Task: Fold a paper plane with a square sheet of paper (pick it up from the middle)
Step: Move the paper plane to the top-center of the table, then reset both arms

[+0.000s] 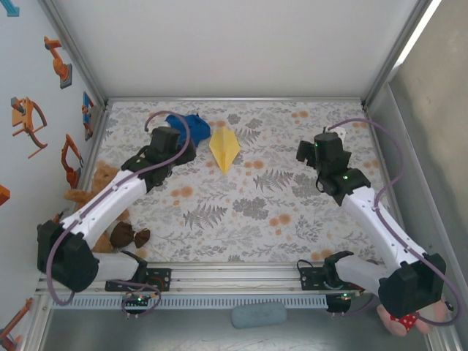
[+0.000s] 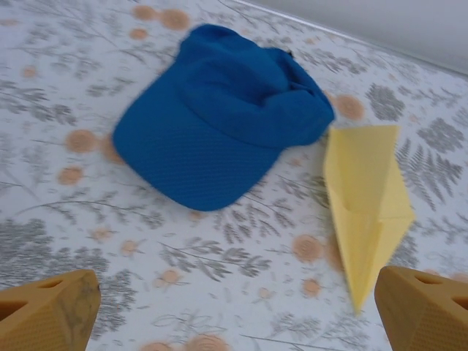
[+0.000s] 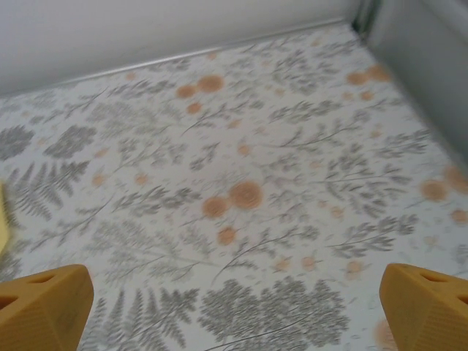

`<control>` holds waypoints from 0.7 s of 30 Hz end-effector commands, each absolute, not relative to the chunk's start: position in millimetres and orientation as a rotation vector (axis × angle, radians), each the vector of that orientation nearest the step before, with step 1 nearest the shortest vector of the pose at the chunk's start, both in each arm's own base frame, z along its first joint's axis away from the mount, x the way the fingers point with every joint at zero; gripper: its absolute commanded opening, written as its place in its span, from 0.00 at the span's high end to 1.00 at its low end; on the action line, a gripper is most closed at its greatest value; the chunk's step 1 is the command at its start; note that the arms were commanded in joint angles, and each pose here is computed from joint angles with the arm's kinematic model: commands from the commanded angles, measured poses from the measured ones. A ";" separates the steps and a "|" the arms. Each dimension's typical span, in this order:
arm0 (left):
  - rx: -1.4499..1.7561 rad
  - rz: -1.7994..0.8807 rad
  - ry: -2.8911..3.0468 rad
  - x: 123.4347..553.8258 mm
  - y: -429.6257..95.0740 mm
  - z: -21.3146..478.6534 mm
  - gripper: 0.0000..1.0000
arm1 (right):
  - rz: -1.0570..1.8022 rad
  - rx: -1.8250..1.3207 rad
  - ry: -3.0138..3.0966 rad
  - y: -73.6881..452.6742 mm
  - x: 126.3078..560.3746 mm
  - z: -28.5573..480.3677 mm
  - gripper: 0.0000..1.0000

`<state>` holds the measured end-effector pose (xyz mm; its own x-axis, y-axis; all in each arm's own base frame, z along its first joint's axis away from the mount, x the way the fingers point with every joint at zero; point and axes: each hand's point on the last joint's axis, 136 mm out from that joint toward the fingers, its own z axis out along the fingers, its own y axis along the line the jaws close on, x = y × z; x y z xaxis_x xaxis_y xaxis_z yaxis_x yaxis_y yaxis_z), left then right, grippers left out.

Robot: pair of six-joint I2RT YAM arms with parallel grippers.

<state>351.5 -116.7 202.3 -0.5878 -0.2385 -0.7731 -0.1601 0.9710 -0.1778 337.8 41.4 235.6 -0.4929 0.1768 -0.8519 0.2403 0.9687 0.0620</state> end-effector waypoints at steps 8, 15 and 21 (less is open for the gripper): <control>-0.455 0.144 2.036 333.3 0.8 180.2 0.04 | -0.461 0.489 2.000 -44.5 320.9 196.5 0.01; -0.313 0.251 1.969 338.2 18.2 158.4 0.04 | -0.435 0.631 2.036 -75.6 324.3 143.1 0.01; -0.162 0.165 1.973 352.9 3.0 136.5 0.04 | -0.428 0.604 1.993 -85.5 338.5 130.2 0.01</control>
